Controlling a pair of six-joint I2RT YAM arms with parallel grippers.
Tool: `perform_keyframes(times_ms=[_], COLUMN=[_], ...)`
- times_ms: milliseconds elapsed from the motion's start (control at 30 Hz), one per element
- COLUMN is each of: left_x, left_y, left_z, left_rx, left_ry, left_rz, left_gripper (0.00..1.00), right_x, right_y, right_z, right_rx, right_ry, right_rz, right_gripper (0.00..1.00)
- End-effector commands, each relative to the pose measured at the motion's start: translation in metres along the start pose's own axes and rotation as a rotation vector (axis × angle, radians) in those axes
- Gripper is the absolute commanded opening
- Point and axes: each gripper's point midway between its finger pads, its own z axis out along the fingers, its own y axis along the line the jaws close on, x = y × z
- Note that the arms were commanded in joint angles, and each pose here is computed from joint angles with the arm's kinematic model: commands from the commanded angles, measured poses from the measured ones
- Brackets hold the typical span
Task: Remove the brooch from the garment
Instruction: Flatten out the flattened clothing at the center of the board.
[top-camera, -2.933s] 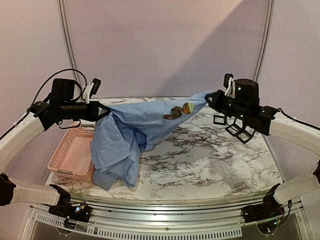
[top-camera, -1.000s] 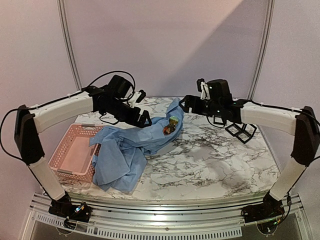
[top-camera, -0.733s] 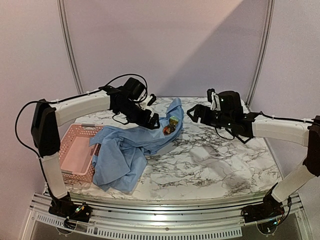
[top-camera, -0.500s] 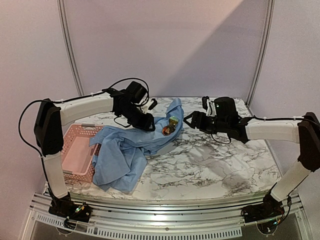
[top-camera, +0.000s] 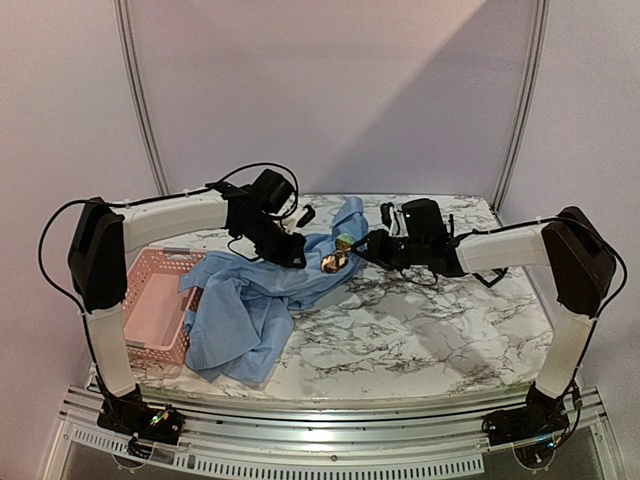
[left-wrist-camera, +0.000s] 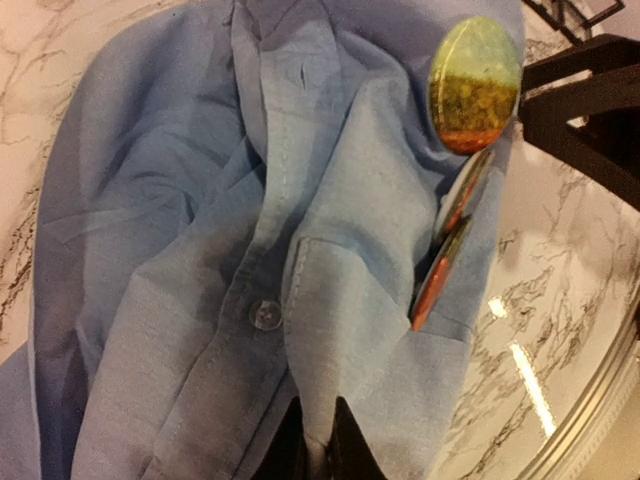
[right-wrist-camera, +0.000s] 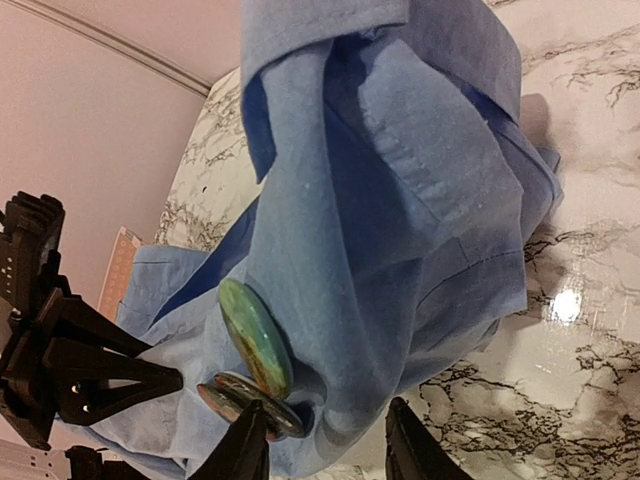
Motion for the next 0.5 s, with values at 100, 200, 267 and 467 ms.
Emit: perform_keyframes(times_ms=[100,200,267,467], left_x=[0.000,-0.001,-0.002,-0.003], left_y=[-0.011,-0.011,-0.012,-0.018], left_z=[-0.004,-0.004,-0.006,-0.011], left_rx=[0.033,0.035,0.039,0.069], left_ry=[-0.012,-0.015,-0.020,-0.029], left_rz=[0.008,0.009,0.008,0.013], left_gripper=[0.08,0.07,0.07,0.11], right_x=[0.001,0.003,0.003,-0.007], right_y=[-0.006,-0.008,-0.009,0.001], right_z=[0.016,0.019,0.020,0.012], right_rx=[0.000,0.002,0.003,-0.004], right_ry=[0.012,0.021,0.021,-0.004], right_rz=[0.013,0.018,0.018,-0.012], right_gripper=[0.29,0.20,0.12,0.00])
